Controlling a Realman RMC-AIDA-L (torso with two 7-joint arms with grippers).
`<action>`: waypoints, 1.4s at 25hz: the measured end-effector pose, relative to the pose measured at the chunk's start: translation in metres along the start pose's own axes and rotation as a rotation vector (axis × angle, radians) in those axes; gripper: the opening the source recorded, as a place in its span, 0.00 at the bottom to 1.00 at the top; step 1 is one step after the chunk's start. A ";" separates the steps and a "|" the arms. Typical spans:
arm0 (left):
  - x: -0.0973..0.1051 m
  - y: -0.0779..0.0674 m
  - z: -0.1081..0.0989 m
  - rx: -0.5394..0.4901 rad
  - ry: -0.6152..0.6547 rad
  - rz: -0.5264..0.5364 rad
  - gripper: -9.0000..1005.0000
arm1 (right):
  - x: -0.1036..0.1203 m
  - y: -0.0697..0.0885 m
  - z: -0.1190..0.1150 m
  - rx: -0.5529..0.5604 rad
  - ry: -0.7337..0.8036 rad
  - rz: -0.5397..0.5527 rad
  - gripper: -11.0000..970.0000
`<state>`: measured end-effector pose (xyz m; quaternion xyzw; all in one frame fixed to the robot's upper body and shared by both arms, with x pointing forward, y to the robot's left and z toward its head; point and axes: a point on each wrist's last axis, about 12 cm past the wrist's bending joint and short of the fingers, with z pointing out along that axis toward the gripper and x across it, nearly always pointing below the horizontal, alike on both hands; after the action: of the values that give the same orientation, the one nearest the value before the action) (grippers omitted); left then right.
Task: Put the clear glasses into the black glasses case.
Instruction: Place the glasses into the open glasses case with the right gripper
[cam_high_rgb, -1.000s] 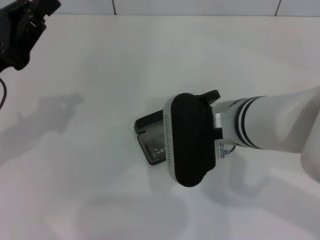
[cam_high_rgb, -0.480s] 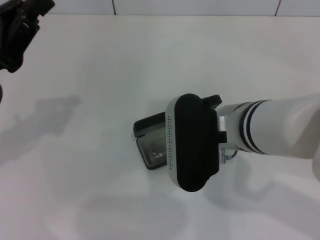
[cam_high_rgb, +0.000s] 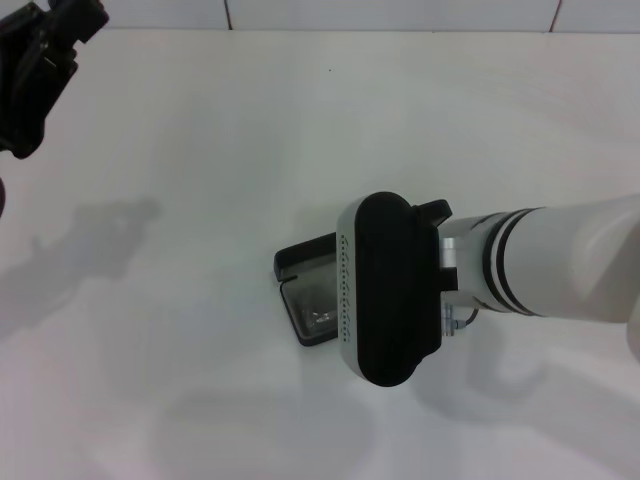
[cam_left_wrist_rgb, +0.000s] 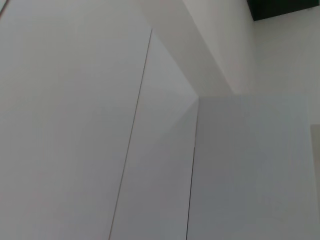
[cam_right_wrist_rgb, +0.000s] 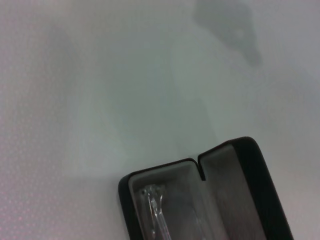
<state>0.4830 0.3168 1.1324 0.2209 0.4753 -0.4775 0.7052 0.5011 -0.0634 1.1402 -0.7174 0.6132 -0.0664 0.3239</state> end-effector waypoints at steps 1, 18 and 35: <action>0.000 0.000 0.000 0.001 0.000 0.000 0.08 | 0.000 0.000 0.000 -0.001 -0.001 0.001 0.38; 0.001 -0.004 -0.005 0.006 0.004 -0.013 0.08 | -0.001 0.003 -0.004 -0.019 -0.024 0.061 0.38; 0.000 -0.004 -0.005 0.004 0.002 -0.003 0.08 | -0.002 0.002 -0.008 -0.037 -0.036 0.079 0.37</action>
<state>0.4772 0.3193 1.1307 0.2221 0.4754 -0.4795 0.7034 0.4944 -0.0644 1.1462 -0.6997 0.6361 -0.0295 0.3240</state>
